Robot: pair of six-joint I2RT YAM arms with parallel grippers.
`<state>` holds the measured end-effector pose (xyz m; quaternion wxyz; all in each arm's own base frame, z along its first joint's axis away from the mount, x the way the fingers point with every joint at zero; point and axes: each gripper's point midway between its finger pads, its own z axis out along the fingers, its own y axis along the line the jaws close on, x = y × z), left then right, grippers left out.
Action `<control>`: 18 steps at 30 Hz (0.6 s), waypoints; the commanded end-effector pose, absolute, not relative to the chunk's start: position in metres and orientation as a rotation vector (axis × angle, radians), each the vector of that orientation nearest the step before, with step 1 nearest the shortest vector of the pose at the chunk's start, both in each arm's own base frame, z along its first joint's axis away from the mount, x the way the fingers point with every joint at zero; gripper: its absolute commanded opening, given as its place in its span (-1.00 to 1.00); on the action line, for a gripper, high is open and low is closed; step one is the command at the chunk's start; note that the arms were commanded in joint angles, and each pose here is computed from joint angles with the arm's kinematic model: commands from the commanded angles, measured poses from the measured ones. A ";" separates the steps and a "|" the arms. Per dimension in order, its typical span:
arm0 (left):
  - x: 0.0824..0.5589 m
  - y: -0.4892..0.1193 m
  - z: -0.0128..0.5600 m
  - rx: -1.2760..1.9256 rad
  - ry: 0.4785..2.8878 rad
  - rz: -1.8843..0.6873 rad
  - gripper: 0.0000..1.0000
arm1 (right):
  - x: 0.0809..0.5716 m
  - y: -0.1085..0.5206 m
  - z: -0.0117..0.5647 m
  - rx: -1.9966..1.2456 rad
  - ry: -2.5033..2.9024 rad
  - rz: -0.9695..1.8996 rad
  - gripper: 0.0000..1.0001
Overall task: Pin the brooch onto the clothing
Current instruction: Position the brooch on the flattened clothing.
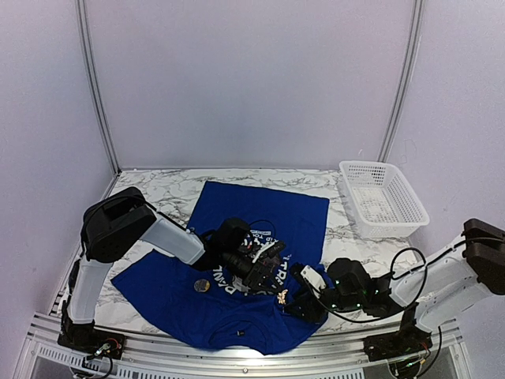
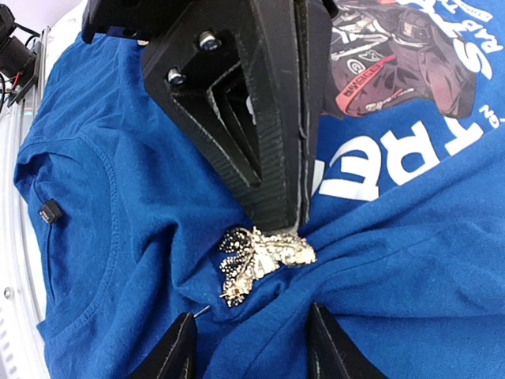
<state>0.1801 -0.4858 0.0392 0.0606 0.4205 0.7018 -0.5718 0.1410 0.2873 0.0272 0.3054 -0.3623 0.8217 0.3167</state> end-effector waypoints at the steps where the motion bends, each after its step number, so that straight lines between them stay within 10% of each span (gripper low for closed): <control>1: 0.182 -0.481 0.031 1.260 2.185 -1.697 -1.00 | 0.133 0.280 0.018 -0.967 2.251 0.850 -0.10; 18: 0.181 -0.480 0.038 1.275 2.165 -1.699 -1.00 | 0.160 0.282 0.075 -0.700 2.236 1.231 -0.04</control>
